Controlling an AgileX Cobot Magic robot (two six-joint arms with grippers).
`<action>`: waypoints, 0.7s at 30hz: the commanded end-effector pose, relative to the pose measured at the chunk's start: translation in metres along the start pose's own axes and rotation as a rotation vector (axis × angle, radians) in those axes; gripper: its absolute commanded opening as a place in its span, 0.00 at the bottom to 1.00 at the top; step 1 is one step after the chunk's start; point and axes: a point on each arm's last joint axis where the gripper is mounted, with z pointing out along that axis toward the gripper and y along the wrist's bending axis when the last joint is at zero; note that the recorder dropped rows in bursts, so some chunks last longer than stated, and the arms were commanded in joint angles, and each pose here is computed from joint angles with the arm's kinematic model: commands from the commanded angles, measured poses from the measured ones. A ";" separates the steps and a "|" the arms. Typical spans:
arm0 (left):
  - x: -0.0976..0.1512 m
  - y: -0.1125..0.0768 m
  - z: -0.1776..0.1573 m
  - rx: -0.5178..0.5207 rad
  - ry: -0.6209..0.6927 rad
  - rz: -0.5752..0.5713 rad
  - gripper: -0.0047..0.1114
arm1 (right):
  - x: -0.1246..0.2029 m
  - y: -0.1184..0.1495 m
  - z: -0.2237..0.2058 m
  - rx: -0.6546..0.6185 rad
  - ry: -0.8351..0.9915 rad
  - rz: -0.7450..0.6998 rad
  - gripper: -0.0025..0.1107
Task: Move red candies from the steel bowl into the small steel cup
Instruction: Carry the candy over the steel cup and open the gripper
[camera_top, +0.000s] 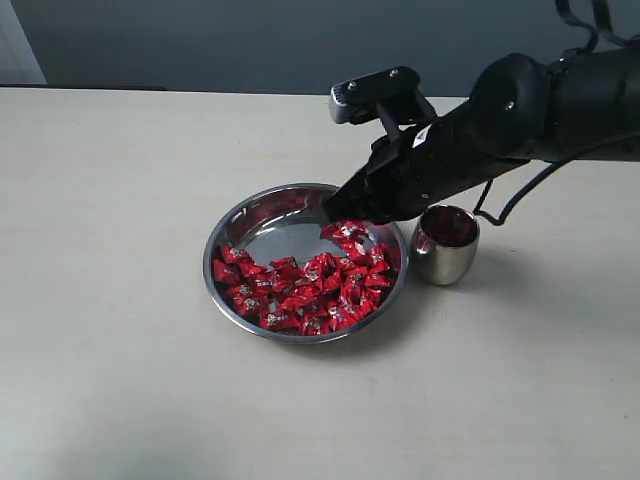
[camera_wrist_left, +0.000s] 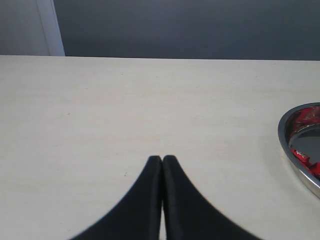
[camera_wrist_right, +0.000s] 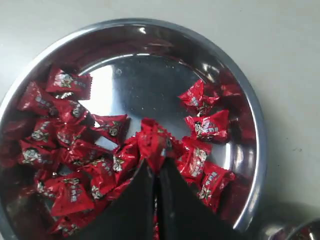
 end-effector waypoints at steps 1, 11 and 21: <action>0.000 0.000 0.000 0.004 -0.008 0.004 0.04 | -0.001 -0.008 0.002 0.032 -0.027 -0.012 0.02; 0.000 0.000 0.000 0.001 -0.008 0.019 0.04 | 0.005 -0.054 -0.015 0.087 0.019 0.142 0.02; 0.000 0.000 0.000 0.001 -0.008 0.019 0.04 | 0.019 -0.085 -0.024 0.118 0.118 0.189 0.02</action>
